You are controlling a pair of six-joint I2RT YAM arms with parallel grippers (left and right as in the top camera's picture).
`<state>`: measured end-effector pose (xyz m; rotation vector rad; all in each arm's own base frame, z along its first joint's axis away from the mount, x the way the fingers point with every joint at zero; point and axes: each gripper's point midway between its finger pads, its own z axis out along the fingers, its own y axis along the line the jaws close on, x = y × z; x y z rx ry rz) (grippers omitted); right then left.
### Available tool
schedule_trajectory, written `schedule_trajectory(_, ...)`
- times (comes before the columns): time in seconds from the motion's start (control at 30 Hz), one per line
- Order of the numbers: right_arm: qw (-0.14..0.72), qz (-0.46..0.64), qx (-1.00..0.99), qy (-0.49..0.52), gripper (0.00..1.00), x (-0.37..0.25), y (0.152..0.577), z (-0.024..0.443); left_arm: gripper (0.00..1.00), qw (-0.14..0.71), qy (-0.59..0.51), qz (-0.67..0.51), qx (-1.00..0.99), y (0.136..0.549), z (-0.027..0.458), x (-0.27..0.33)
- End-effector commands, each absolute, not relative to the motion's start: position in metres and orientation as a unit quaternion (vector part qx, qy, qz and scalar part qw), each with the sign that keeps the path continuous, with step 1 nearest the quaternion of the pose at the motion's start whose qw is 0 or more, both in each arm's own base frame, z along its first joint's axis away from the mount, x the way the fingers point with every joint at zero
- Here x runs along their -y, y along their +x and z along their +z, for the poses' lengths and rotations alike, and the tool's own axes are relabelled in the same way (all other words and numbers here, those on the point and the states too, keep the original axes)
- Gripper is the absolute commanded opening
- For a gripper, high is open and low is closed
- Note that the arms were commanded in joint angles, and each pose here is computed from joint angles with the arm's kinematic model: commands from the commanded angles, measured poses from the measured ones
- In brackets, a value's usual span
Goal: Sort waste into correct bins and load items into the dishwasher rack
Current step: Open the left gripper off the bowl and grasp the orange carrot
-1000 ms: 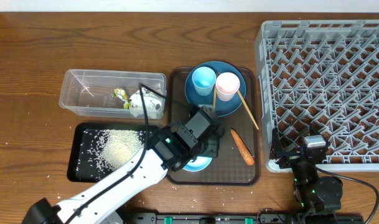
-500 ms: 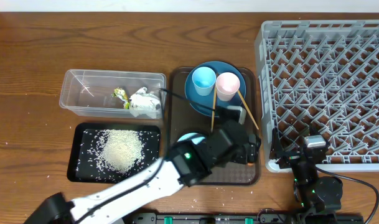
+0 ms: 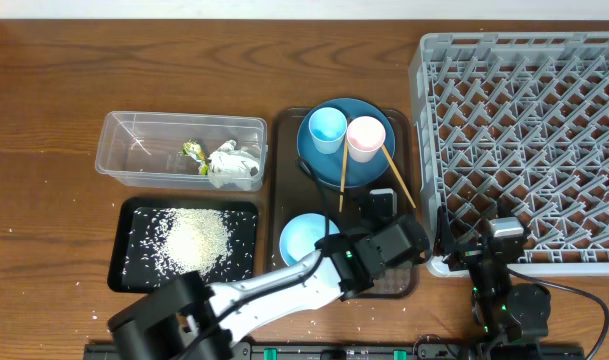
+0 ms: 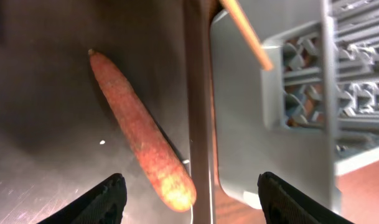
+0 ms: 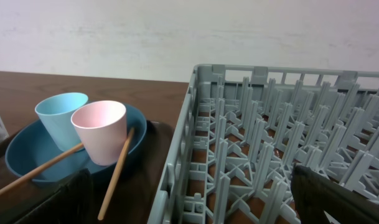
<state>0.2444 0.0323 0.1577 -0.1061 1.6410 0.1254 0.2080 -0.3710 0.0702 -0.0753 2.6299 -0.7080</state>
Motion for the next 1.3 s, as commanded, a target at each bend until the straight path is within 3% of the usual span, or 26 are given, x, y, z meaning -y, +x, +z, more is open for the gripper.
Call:
schedule_trajectory(0.0,0.679,0.051,-0.731,-0.048,0.99,-0.031,0.244,0.157,0.69,0.216,-0.043,-0.244,-0.944,0.216,0.059,0.374)
schedule_trajectory(0.97,0.679,0.051,-0.731,-0.048,0.99,-0.031,0.244,0.157,0.66,0.208,-0.035,-0.152,-0.966,0.213,0.007,0.35)
schedule_trajectory(1.27,0.679,0.051,-0.731,-0.048,0.99,-0.031,0.244,0.157,0.63,0.192,-0.026,-0.111,-0.975,0.201,0.023,0.322)
